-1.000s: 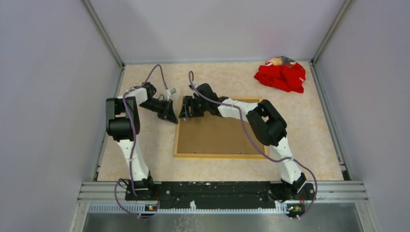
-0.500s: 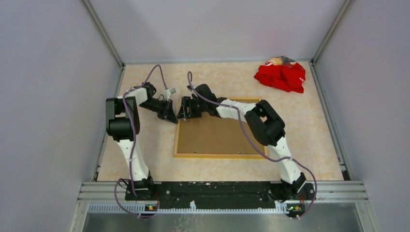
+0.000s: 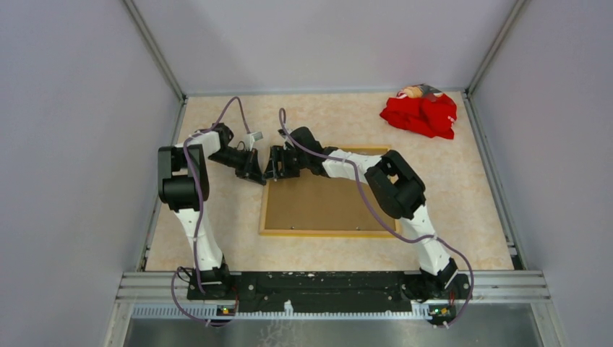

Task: Put the photo into the frame
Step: Install the photo frame at the center of the board, then adjust the photo frame at the center of the board.

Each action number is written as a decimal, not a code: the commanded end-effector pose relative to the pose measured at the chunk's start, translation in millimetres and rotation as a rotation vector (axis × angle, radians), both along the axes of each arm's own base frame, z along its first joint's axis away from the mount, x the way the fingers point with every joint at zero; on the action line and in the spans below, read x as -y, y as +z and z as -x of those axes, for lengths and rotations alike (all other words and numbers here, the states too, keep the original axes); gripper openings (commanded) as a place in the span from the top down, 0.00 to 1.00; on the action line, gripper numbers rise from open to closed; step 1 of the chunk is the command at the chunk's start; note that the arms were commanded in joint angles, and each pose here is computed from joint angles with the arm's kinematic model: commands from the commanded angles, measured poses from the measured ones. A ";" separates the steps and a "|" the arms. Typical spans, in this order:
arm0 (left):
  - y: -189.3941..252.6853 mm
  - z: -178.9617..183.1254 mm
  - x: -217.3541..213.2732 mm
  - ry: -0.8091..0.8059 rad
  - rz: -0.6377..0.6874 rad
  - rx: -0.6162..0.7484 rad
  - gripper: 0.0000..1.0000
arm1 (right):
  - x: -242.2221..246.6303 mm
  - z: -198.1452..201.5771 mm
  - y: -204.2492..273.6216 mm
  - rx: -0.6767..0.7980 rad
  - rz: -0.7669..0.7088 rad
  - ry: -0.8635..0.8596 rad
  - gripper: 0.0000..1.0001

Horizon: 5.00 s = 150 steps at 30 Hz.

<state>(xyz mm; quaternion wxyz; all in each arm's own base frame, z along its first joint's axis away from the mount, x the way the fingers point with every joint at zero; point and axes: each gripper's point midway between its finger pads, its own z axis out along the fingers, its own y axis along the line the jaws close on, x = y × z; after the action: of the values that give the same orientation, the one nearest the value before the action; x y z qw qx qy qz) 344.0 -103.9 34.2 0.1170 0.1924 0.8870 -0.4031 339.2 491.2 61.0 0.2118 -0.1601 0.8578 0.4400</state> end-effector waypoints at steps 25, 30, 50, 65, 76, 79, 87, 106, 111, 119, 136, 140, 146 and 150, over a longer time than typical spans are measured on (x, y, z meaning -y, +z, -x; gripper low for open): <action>-19.7 -6.5 -2.2 -0.038 -0.064 0.050 0.93 | -16.5 1.8 -14.2 -0.025 -0.060 -0.067 0.35; -19.6 -6.5 -2.4 -0.038 -0.063 0.049 0.93 | -18.1 -0.1 -16.1 -0.027 -0.067 -0.081 0.35; 3.7 -7.0 -10.2 -0.104 -0.099 0.124 0.86 | 81.8 -21.2 119.7 0.117 -0.183 -0.232 0.10; -24.7 19.6 -36.8 -0.260 -0.356 0.221 0.63 | 402.3 -47.1 25.3 0.053 0.366 -0.954 0.01; -41.0 47.7 -16.2 -0.396 -0.475 0.247 0.66 | 375.6 -63.2 -18.8 -0.054 0.305 -0.888 0.02; -47.1 59.3 -6.3 -0.441 -0.487 0.241 0.66 | 335.2 -83.7 -15.6 -0.061 0.264 -0.829 0.02; -49.9 95.6 38.9 -0.604 -0.473 0.228 0.64 | 197.3 -130.9 4.3 -0.016 0.241 -0.598 0.02; 33.1 137.2 46.0 -0.878 -0.289 0.252 0.46 | 246.7 -105.4 103.7 0.200 0.388 -0.640 0.01; 62.4 67.5 16.6 -0.738 -0.323 0.348 0.49 | 280.6 -34.5 101.5 0.121 0.345 -0.664 0.01; 41.1 -100.9 -41.5 -0.161 -0.502 0.378 0.59 | 320.4 51.2 36.5 -0.095 0.272 -0.722 0.01; -21.2 -18.4 -17.5 -0.308 -0.396 0.253 0.65 | 327.4 -9.1 5.4 -0.164 0.121 -0.732 0.01; -20.4 28.9 -9.8 -0.398 -0.351 0.202 0.66 | 322.6 -49.0 9.5 -0.147 0.137 -0.717 0.01; -7.9 81.0 10.1 -0.477 -0.265 0.164 0.65 | 317.7 -80.3 8.3 -0.139 0.166 -0.705 0.01; 3.2 84.3 9.5 -0.457 -0.246 0.168 0.64 | 329.9 -81.2 18.6 -0.084 0.211 -0.741 0.01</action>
<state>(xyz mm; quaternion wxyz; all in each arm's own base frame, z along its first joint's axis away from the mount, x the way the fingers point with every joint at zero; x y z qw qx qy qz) 279.2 -105.6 24.1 0.0788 0.4348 0.8610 -0.2518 409.2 165.0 53.6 0.2634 0.1755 0.9123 0.2599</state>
